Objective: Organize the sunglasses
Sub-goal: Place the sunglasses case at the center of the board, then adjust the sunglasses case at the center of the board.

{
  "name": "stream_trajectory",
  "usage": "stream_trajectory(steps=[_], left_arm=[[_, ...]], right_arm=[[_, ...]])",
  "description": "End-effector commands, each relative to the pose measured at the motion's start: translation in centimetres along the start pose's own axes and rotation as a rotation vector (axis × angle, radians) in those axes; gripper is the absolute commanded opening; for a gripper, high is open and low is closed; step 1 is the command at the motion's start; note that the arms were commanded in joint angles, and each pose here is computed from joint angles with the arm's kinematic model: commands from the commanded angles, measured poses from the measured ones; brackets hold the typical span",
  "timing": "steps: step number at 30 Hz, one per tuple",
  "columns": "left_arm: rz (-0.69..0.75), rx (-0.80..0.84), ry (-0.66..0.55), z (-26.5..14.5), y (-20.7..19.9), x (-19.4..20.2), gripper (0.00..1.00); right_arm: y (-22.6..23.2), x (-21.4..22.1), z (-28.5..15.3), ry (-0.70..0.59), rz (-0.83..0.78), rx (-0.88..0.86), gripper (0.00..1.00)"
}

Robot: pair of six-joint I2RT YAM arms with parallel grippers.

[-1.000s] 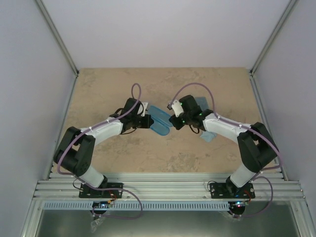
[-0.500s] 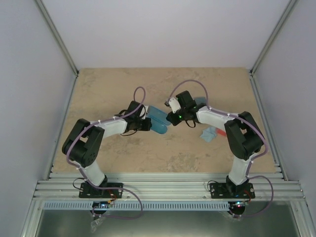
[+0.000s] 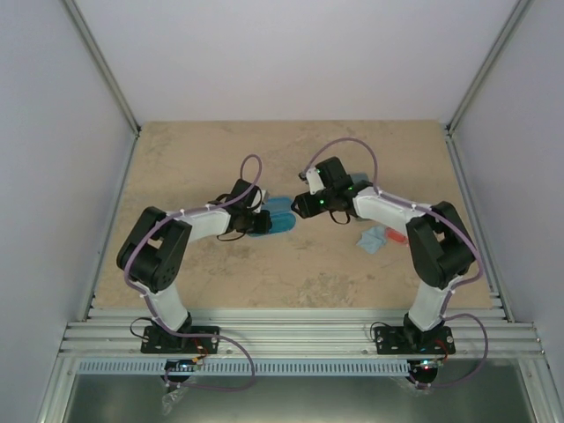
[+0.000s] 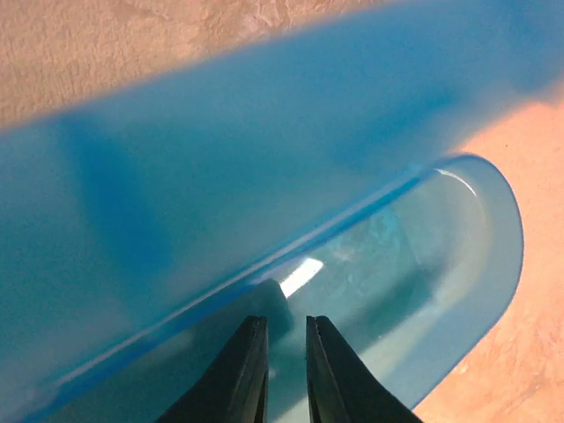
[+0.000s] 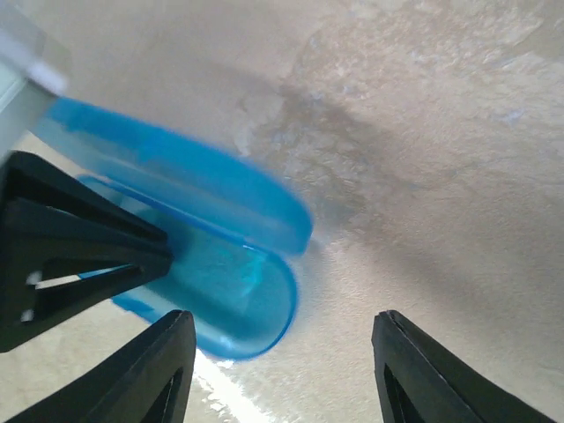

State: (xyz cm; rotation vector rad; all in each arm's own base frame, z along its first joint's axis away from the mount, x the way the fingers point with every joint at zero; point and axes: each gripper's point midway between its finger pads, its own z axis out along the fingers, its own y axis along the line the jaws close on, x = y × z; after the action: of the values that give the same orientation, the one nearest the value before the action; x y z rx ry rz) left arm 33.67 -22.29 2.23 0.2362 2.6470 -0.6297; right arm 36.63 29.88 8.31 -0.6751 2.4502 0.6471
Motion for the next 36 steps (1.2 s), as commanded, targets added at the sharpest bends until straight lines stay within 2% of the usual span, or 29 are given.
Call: stream_trajectory(steps=[1, 7, 10, 15, 23, 29, 36], left_arm=[[-0.008, 0.013, 0.012, -0.8, -0.8, -0.8, 0.16], [0.002, 0.03, -0.006, -1.8, -1.4, -1.4, 0.21], [0.015, 0.03, -0.014, -2.2, -1.6, -1.6, 0.21], [0.036, 0.03, -0.019, -2.6, -1.7, -1.6, 0.23], [0.044, 0.071, 0.019, -2.8, -2.1, -0.1, 0.2], [0.063, 0.005, 0.069, -1.6, -0.8, 2.1, 0.14], [0.174, -0.111, 0.135, 0.2, -1.0, 4.6, 0.13]], right_arm=[[1.3, -1.0, -2.9, -0.055, 0.087, -0.003, 0.59], [1.6, 0.0, -5.4, -0.091, 0.16, 0.025, 0.61], [-0.3, 0.6, -6.4, -0.105, 0.224, 0.14, 0.6], [-4.2, 3.1, -7.5, -0.076, 0.361, 0.342, 0.52], [-4.1, 5.1, -7.6, -0.04, 0.407, 0.331, 0.51], [-5.5, 6.7, -8.0, -0.016, 0.476, 0.41, 0.51], [-6.2, 7.9, -7.8, 0.003, 0.512, 0.43, 0.5]])
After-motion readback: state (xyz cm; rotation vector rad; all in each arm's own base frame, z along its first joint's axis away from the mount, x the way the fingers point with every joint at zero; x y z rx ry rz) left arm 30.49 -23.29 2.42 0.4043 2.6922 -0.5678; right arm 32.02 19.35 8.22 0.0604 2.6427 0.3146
